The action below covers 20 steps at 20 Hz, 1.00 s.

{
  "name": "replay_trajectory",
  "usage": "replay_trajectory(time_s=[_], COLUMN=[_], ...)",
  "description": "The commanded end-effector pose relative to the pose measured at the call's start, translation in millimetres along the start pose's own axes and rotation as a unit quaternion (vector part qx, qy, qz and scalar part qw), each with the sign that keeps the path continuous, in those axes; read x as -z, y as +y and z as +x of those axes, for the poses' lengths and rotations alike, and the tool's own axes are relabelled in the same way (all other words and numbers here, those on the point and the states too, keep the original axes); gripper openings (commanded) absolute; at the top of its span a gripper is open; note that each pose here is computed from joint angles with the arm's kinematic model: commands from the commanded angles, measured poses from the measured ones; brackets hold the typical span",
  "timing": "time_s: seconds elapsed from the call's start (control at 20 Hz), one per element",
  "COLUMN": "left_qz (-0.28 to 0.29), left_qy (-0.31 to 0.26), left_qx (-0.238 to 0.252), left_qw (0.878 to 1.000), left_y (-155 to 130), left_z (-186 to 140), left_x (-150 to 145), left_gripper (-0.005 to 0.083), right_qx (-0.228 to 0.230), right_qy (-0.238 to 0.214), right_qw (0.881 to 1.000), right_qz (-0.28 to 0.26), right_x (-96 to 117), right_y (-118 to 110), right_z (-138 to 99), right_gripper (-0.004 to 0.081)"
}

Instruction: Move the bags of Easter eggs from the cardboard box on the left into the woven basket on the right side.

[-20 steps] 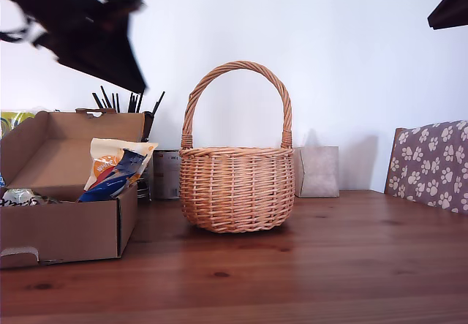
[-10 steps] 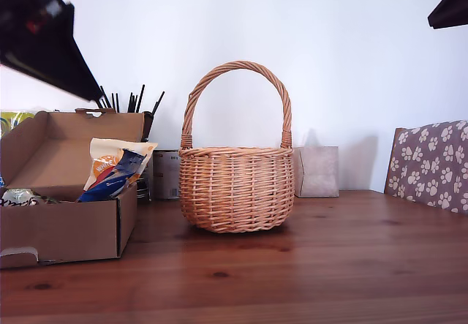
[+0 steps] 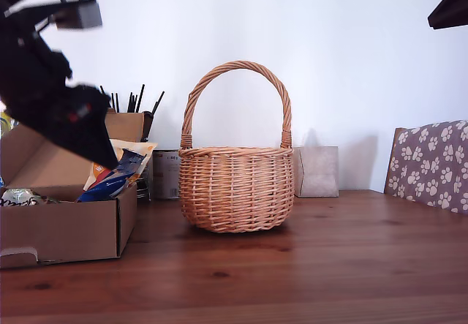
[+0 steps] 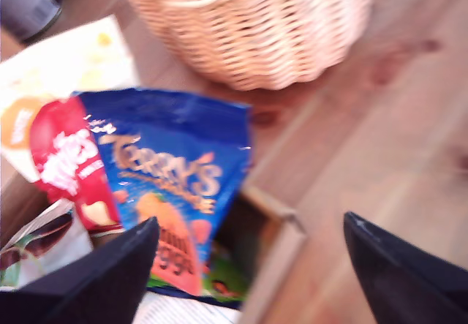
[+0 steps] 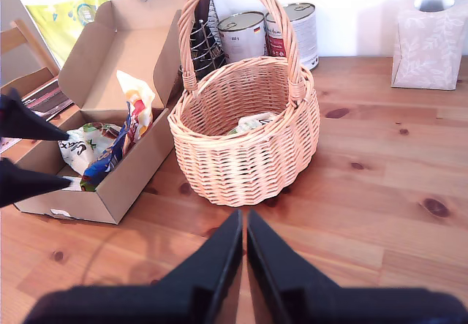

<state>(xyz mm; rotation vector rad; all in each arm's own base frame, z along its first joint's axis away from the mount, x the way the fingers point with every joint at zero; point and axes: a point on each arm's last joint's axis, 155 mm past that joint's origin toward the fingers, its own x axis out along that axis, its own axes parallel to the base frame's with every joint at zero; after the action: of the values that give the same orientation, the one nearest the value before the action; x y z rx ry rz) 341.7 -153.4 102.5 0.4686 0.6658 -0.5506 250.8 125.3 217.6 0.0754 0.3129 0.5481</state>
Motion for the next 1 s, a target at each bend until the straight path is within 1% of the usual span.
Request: replay_trajectory(time_s=[0.0, 0.15, 0.4, 0.6, 0.8, 0.95], left_qz=[0.0, 0.001, 0.007, 0.001, 0.002, 0.0], left_qy=[0.019, 0.023, 0.001, -0.011, -0.019, -0.012], left_qx=[-0.001, -0.012, -0.03, -0.001, 0.005, 0.013], left_qw=[1.0, 1.0, 1.0, 1.0, 1.0, 1.0], left_y=[3, 15, 31, 25, 23, 22], left_z=[12, 25, 29, 30, 35, 43], left_x=[17, 23, 16, 13, 11, 18], left_gripper=[0.078, 0.078, 0.078, 0.078, 0.078, 0.078], right_qx=[-0.004, -0.004, -0.004, -0.004, -0.004, -0.004], right_qy=[-0.002, -0.002, -0.003, -0.003, -0.003, -0.003], right_qw=[1.0, 1.0, 1.0, 1.0, 1.0, 1.0], right_qz=[-0.004, -0.004, -0.004, -0.004, -0.004, -0.004], right_x=[0, 0, -1, -1, -1, -1], right_y=[2, 2, 2, 2, 2, 2], right_z=[0, 0, 0, 0, 0, 0], right_gripper=[-0.0012, -0.0012, -0.0012, -0.0012, -0.0012, -0.0012])
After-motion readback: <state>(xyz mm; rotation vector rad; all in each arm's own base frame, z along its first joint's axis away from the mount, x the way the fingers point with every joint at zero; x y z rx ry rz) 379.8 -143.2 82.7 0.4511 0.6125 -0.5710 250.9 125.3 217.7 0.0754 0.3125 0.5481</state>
